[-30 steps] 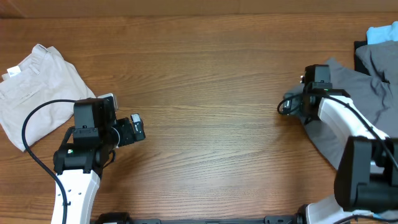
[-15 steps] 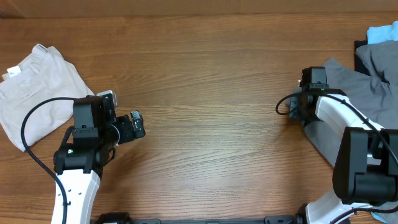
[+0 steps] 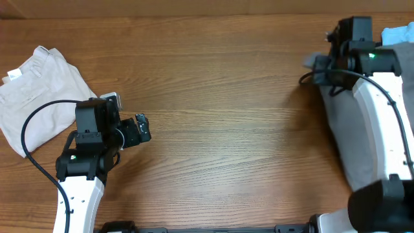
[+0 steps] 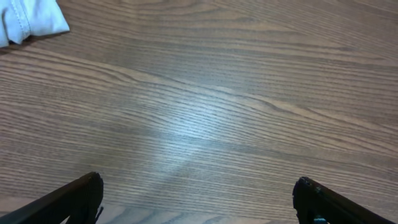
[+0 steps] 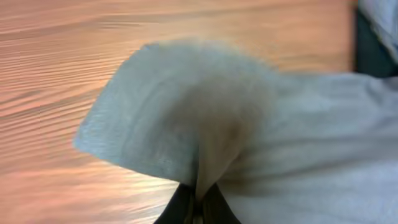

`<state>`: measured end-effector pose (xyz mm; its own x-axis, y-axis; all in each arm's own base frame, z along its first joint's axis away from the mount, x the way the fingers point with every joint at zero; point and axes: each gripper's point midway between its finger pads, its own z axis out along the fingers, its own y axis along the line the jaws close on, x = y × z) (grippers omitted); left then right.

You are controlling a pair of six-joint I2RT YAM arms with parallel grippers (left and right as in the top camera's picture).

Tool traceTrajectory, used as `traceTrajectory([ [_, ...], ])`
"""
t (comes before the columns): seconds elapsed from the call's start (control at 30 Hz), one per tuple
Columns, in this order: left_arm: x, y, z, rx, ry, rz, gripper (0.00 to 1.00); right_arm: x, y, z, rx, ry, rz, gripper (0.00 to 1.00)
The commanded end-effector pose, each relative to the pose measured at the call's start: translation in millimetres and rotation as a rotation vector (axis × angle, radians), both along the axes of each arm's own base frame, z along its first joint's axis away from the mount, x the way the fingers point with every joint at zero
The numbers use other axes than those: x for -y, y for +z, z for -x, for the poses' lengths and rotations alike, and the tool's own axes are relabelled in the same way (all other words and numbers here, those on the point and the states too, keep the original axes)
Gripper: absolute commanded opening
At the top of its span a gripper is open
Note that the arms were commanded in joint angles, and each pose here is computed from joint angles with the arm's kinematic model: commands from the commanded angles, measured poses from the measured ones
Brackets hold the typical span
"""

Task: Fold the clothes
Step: 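Drag the grey shorts with the right gripper toward the table center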

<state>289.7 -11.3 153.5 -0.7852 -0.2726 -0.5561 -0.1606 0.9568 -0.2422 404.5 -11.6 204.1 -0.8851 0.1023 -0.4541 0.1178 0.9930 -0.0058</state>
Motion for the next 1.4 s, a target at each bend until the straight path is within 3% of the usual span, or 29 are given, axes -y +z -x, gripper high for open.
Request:
traceTrajectory([
  [0.0,3.5,9.5,-5.6,0.027,-0.022,0.001,1.00,-96.6,30.2,4.6,0.047,0.257,-0.161,0.04],
  [0.07,3.5,9.7,-5.7,0.028,-0.022,0.001,1.00,-158.5,48.0,12.1,0.091,0.405,-0.225,0.04],
  [0.23,3.8,9.4,-5.4,0.026,-0.021,0.003,1.00,-257.7,114.7,9.3,0.331,0.511,-0.377,0.04],
  [0.4,3.7,9.5,-5.7,0.027,-0.020,0.003,1.00,-322.5,178.5,10.9,0.570,0.589,-0.543,0.04],
  [0.53,3.7,9.7,-5.8,0.028,-0.020,0.003,1.00,-338.1,211.4,9.5,0.697,0.608,-0.605,0.04],
  [0.7,3.6,9.7,-5.7,0.027,-0.020,0.003,1.00,-250.7,169.9,-28.8,0.631,0.171,-0.367,0.04],
  [0.73,3.6,9.7,-5.7,0.027,-0.020,0.003,1.00,-202.8,142.2,-29.8,0.545,0.021,-0.239,0.04],
  [0.87,3.7,9.7,-5.8,0.028,-0.020,0.003,1.00,-100.4,93.1,-5.4,0.331,-0.238,0.026,0.04],
  [1.03,10.8,10.6,-5.3,0.029,-0.046,0.036,1.00,-18.1,68.0,25.7,0.139,-0.411,0.143,0.04],
  [1.2,41.1,16.7,-3.2,0.033,-0.138,0.194,1.00,12.2,58.9,40.1,0.059,-0.474,0.158,0.04],
  [1.37,72.9,9.8,1.9,-0.025,-0.221,0.285,1.00,55.9,63.5,60.8,0.027,-0.593,0.296,0.05],
])
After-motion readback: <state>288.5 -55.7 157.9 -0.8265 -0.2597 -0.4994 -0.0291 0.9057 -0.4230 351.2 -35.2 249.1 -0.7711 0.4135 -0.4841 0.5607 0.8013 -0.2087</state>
